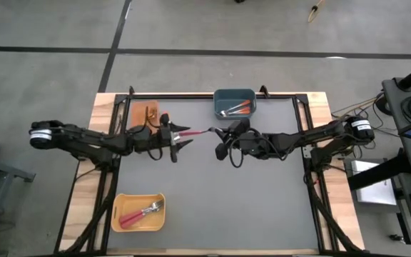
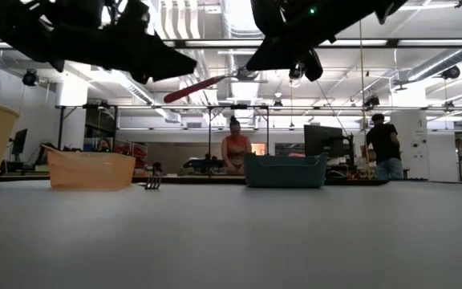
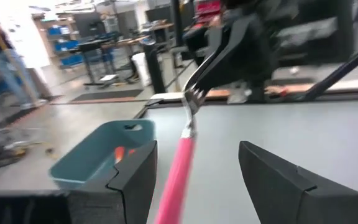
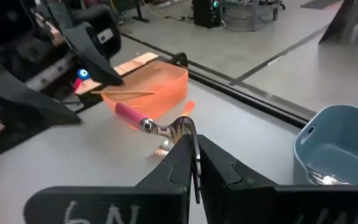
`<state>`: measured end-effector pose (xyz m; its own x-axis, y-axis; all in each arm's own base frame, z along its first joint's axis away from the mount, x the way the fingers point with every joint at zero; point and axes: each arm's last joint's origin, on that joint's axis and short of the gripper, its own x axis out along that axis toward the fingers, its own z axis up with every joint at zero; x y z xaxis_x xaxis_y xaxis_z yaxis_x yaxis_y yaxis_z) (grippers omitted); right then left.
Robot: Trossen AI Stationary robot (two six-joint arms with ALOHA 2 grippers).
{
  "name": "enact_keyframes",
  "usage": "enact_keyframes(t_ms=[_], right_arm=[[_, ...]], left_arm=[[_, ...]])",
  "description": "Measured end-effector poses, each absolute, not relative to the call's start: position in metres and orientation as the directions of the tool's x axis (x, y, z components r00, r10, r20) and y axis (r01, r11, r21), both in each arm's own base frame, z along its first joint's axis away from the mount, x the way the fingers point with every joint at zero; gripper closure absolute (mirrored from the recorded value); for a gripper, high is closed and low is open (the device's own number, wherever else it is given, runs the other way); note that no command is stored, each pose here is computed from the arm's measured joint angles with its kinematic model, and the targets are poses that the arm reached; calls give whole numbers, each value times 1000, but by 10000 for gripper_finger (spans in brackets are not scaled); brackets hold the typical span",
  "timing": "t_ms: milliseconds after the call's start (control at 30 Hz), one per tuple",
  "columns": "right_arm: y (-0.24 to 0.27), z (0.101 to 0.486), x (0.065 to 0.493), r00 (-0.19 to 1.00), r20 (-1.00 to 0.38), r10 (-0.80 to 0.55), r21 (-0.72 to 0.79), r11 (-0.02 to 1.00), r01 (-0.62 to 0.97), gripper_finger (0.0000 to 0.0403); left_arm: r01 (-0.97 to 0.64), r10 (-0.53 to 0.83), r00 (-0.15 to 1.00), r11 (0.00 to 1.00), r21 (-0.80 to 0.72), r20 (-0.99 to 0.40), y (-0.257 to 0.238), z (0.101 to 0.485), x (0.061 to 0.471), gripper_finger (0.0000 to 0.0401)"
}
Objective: Sort silverware by color (type)
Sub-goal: Put the pink fork into the yellow bin
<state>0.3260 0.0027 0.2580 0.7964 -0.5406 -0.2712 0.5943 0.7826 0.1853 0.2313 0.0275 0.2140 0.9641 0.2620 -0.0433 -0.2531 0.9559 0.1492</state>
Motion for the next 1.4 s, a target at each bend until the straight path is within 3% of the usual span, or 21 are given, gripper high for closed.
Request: enact_keyframes(t_ms=[433, 1200, 1400], right_arm=[[3, 254, 325, 791, -280, -544, 274, 744, 609, 394], [2, 250, 323, 765, -307, -567, 256, 725, 640, 394], [0, 250, 322, 747, -307, -590, 285, 692, 664, 394]], left_arm=[[-274, 345, 931, 878, 393, -122, 33, 217, 279, 193], [-365, 554, 815, 718, 593, -168, 22, 201, 331, 193], [-349, 541, 826, 711, 611, -157, 11, 205, 332, 194]])
